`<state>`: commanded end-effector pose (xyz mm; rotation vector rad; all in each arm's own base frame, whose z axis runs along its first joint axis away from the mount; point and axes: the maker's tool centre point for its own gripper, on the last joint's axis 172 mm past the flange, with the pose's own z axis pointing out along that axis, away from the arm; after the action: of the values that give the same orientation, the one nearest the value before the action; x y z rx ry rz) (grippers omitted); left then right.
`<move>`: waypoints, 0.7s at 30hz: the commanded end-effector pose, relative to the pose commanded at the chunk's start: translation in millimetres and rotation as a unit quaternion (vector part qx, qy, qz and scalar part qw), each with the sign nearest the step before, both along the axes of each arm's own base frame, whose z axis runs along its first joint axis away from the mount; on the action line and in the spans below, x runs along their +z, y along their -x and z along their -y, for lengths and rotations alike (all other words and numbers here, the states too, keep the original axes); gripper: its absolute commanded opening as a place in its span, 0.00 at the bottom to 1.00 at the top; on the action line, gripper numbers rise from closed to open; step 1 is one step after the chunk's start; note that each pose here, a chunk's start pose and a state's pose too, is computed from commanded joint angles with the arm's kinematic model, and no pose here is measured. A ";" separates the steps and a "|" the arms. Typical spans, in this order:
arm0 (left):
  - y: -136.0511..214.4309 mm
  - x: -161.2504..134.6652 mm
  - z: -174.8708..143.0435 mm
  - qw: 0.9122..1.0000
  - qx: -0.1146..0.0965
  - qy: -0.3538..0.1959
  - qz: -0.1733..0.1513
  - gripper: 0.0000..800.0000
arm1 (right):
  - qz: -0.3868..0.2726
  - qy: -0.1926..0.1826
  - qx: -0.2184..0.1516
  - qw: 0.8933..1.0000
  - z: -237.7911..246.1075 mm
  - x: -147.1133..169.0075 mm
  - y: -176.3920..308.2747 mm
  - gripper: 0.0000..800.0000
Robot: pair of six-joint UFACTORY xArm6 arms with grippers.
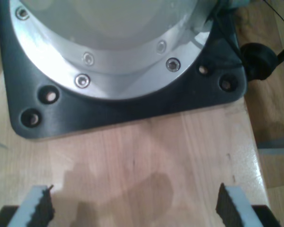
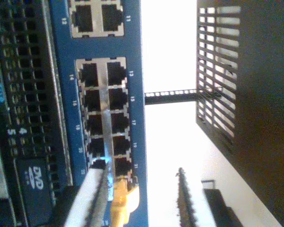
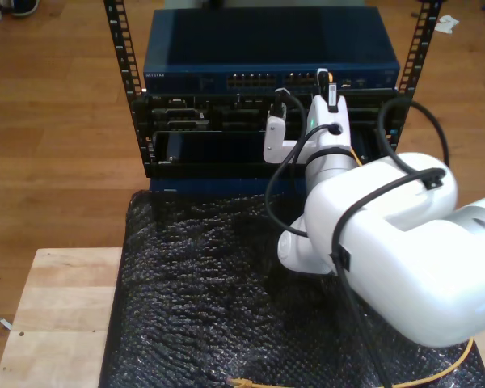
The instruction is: Grab the cable and plug it in
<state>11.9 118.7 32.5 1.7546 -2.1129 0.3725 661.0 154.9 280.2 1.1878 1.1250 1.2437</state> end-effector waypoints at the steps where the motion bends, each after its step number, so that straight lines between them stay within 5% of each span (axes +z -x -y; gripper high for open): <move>1: 0.0 0.0 0.0 1.000 0.000 0.000 0.000 1.00 | -0.006 -0.001 0.002 1.000 0.3 1.0 1.1 0.52; 13: 0.0 0.0 0.0 1.000 0.000 0.000 0.000 1.00 | -0.066 -0.025 0.030 0.997 -7.0 37.2 0.8 0.70; 21: 0.0 0.0 0.0 1.000 0.000 0.000 0.000 1.00 | -0.124 -0.021 0.055 0.991 -11.1 31.6 11.9 0.80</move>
<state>11.9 118.7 32.5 1.7546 -2.1129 0.3725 649.0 166.0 311.7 1.3565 1.3678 1.2307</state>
